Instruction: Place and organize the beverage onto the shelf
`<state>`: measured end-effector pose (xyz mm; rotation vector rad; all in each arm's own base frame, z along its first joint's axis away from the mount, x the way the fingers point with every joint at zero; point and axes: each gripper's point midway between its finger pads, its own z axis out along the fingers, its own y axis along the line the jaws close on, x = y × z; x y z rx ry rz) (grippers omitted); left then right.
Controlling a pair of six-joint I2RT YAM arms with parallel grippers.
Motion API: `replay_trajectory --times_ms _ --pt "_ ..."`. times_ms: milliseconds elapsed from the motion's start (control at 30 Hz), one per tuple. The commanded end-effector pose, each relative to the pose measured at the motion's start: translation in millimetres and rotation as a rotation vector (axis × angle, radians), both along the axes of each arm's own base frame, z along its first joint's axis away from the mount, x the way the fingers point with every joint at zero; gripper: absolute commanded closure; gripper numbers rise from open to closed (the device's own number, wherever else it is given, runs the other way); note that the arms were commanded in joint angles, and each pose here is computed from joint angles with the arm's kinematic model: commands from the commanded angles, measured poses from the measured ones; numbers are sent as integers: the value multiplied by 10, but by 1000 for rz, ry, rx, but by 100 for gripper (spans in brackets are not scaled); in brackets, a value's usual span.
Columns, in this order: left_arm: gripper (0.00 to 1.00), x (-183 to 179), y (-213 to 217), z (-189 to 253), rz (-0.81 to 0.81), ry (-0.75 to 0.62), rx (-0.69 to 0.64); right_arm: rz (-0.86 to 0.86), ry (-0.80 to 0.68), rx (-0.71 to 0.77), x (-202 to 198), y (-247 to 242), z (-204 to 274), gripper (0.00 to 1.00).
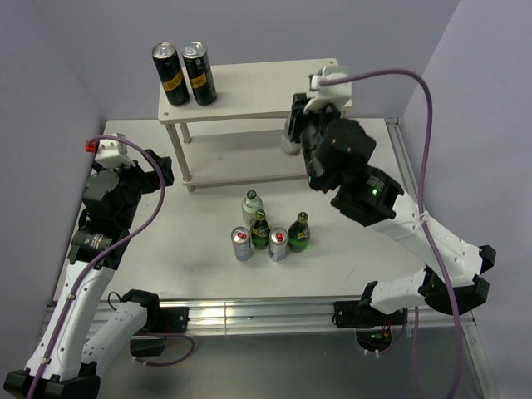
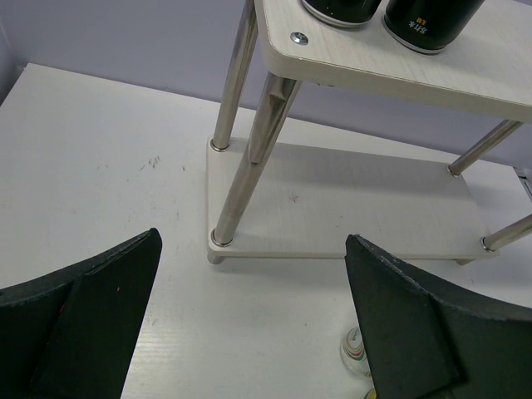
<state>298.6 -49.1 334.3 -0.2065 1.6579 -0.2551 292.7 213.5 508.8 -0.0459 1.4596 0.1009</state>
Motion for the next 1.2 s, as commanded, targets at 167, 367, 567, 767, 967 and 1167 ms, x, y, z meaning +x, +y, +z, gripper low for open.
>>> replay_trajectory --times_ms 167,367,567,767,967,1167 --pt "1 16 -46 39 -28 -20 6 -58 -168 83 523 -448 911 100" --pt "1 24 -73 20 -41 -16 4 -102 -202 74 946 -532 1018 100" --pt "1 36 -87 -5 -47 -9 4 -149 -214 59 1395 -739 1085 100" --pt "1 36 -107 -2 -58 -9 3 -189 -243 58 1605 -929 1109 100" --pt "1 34 -118 -9 -64 -7 1 -215 -232 52 1758 -996 1014 100" --pt "1 41 -122 -14 -66 -5 1 -223 -204 58 1879 -982 848 100"
